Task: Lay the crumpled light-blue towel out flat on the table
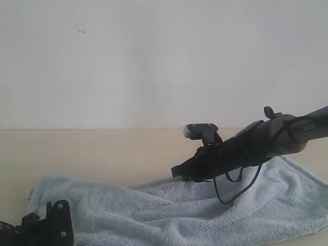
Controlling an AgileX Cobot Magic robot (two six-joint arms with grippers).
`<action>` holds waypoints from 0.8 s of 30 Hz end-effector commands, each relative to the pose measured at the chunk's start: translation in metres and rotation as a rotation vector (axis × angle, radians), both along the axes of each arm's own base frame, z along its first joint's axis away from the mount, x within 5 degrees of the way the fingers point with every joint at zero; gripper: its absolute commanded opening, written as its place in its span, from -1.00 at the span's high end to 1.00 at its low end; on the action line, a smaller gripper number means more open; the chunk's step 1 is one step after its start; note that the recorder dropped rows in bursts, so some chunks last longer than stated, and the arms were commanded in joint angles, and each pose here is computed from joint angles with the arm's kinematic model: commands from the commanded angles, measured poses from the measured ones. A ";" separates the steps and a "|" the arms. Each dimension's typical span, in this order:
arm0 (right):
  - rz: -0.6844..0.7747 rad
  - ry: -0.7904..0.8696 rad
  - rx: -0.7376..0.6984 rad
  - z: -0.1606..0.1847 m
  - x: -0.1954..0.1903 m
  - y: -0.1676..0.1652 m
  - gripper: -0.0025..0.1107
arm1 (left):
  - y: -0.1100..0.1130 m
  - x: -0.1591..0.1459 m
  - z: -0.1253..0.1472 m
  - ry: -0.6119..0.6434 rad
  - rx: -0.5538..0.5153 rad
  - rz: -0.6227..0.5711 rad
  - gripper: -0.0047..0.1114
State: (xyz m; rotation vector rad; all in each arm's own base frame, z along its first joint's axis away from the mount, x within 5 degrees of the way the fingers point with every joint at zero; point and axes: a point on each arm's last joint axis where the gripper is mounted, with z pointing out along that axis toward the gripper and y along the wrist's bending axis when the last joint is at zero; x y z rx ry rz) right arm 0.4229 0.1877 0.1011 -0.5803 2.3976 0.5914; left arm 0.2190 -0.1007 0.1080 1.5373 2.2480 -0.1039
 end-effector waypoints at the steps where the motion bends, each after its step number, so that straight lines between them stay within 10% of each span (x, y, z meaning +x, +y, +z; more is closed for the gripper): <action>1: -0.002 -0.023 -0.010 0.002 0.002 0.000 0.96 | 0.001 0.001 -0.001 -0.013 0.010 0.011 0.85; 24: -0.103 -0.080 -0.105 -0.030 0.023 -0.007 0.96 | 0.001 0.002 0.000 -0.016 0.012 0.013 0.85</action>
